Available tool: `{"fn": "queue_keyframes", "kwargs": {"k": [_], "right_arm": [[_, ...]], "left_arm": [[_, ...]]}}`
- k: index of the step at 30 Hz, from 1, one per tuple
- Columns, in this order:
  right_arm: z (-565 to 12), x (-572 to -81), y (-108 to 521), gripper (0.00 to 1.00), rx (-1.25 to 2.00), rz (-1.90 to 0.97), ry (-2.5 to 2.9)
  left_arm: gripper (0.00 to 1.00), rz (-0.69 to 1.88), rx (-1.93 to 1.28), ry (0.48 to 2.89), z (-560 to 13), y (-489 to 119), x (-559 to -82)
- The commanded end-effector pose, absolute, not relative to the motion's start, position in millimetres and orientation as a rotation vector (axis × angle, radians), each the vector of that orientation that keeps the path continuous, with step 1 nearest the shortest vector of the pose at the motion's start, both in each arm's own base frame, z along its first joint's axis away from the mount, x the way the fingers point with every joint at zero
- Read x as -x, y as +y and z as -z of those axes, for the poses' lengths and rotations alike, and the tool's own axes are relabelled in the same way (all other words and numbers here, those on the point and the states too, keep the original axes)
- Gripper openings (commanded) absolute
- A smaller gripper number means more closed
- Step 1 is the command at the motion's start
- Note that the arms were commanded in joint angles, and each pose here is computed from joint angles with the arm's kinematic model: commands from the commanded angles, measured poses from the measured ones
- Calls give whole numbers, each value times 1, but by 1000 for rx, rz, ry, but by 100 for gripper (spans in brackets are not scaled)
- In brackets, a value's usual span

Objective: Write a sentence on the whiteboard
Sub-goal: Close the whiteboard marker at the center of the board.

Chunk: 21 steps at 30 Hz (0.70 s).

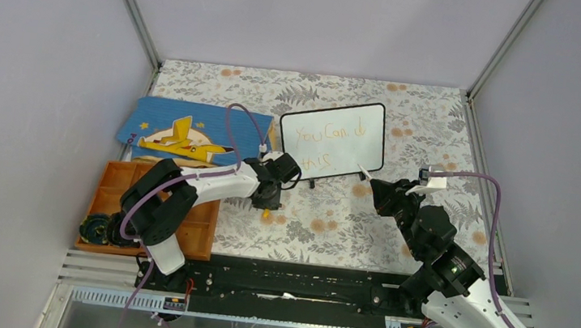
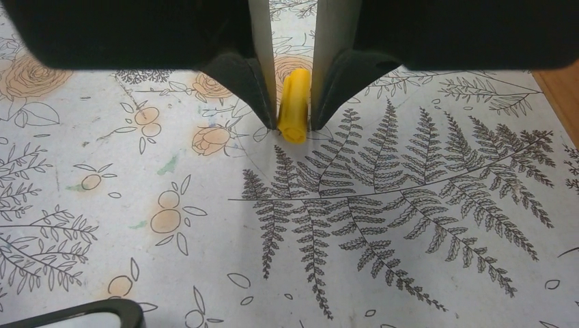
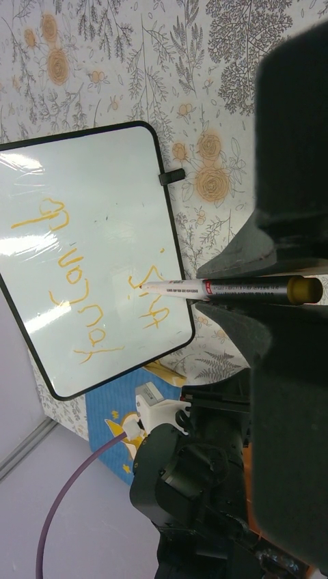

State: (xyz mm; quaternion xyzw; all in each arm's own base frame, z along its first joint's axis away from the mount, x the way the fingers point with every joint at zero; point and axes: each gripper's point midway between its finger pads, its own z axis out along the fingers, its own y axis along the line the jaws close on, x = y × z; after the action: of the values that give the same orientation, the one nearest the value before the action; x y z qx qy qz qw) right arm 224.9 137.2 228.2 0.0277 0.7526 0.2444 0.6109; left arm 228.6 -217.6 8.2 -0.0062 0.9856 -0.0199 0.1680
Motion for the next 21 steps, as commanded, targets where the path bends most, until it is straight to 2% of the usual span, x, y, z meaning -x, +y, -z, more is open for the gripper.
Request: {"fn": "queue_keyframes", "kwargs": {"k": [1,6,13,21], "right_arm": [[-240,-226,135,0,-95,-580,1693],[-240,-226,135,0,-96,-578,1693],[-240,-226,135,0,-99,-580,1694],[-238,-227,136,0,-99,-581,1695]], "left_arm": [[28,42,24,2889,20,-212,-210],[26,49,25,2893,21,-212,-208],[40,37,5,2894,18,-207,-205],[41,36,5,2906,18,-204,-195]]}}
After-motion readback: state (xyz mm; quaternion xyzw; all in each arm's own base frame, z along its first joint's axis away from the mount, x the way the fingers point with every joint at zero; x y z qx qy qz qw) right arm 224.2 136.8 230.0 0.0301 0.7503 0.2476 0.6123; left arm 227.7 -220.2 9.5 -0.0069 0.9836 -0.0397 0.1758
